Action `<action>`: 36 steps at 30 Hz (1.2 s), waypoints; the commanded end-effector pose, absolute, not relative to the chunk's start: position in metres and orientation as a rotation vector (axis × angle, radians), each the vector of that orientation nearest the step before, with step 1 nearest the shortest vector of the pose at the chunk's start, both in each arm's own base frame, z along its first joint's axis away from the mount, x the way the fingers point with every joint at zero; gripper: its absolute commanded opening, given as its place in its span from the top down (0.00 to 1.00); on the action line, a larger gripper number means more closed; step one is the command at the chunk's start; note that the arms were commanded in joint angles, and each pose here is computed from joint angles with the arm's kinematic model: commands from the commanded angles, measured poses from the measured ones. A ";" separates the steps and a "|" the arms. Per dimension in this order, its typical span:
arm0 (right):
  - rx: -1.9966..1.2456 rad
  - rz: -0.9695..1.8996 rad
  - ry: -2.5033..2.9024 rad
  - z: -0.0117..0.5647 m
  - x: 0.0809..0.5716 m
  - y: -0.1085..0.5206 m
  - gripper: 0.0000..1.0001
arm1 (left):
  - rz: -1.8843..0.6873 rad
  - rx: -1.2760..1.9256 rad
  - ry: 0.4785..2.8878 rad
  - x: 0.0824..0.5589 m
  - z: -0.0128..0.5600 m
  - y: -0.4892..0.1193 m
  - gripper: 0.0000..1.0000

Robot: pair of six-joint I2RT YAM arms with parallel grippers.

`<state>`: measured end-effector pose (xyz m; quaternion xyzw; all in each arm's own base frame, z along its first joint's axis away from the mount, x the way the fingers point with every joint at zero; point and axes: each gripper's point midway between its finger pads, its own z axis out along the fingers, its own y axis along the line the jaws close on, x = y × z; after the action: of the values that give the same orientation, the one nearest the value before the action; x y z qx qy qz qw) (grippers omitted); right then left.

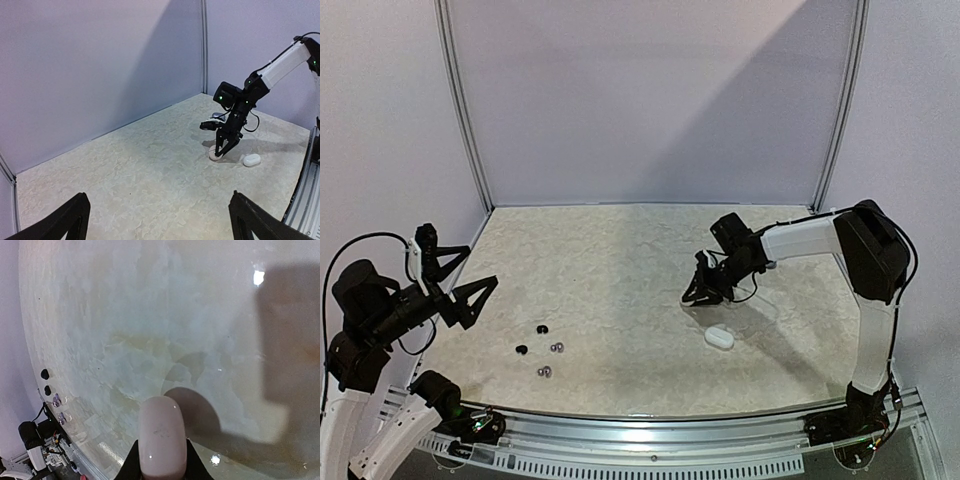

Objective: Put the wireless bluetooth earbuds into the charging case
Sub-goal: Place the charging case with the earbuds at the center of the board, then pick up the charging case from the center of the board.

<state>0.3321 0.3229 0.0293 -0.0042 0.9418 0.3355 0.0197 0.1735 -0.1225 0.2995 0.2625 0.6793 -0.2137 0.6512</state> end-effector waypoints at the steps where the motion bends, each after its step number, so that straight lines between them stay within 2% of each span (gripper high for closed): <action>1: -0.031 0.987 2.980 0.017 0.326 0.317 0.88 | -0.469 0.588 1.562 0.175 0.291 -0.120 0.01; 5: -0.035 0.892 3.007 0.015 0.327 0.308 0.56 | -0.472 0.587 1.568 0.176 0.289 -0.120 0.01; 8: -0.057 0.812 3.025 0.019 0.329 0.302 0.41 | -0.478 0.592 1.567 0.175 0.289 -0.121 0.01; 11: -0.113 0.728 3.014 0.034 0.337 0.298 0.34 | -0.477 0.594 1.566 0.175 0.289 -0.121 0.01; 14: -0.176 0.584 3.005 0.053 0.347 0.286 0.29 | -0.477 0.598 1.569 0.176 0.288 -0.121 0.01; 18: -0.313 0.308 2.960 0.088 0.364 0.262 0.29 | -0.472 0.610 1.565 0.176 0.287 -0.122 0.01; 20: -0.397 0.099 2.900 0.104 0.378 0.242 0.33 | -0.467 0.614 1.564 0.176 0.287 -0.122 0.01; 23: -0.531 -0.391 2.783 0.123 0.400 0.190 0.49 | -0.467 0.624 1.561 0.176 0.288 -0.123 0.01; 24: -0.578 -0.554 2.743 0.127 0.407 0.173 0.51 | -0.469 0.630 1.561 0.176 0.288 -0.124 0.01; 26: -0.686 -0.697 2.740 0.121 0.410 0.157 0.51 | -0.478 0.648 1.556 0.174 0.287 -0.126 0.01; 30: -0.926 -0.589 2.783 0.089 0.416 0.157 0.42 | -0.487 0.658 1.561 0.174 0.285 -0.128 0.01; 33: -1.019 -0.484 2.738 0.079 0.432 0.163 0.25 | -0.488 0.661 1.566 0.175 0.284 -0.128 0.01; 36: -1.013 -0.410 2.697 0.081 0.453 0.165 0.20 | -0.491 0.668 1.578 0.175 0.283 -0.128 0.01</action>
<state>0.4251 0.1622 0.0778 -0.3004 0.9360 -0.1630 0.0841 0.1725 -0.1271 0.2943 0.2848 0.6755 -0.2148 0.6454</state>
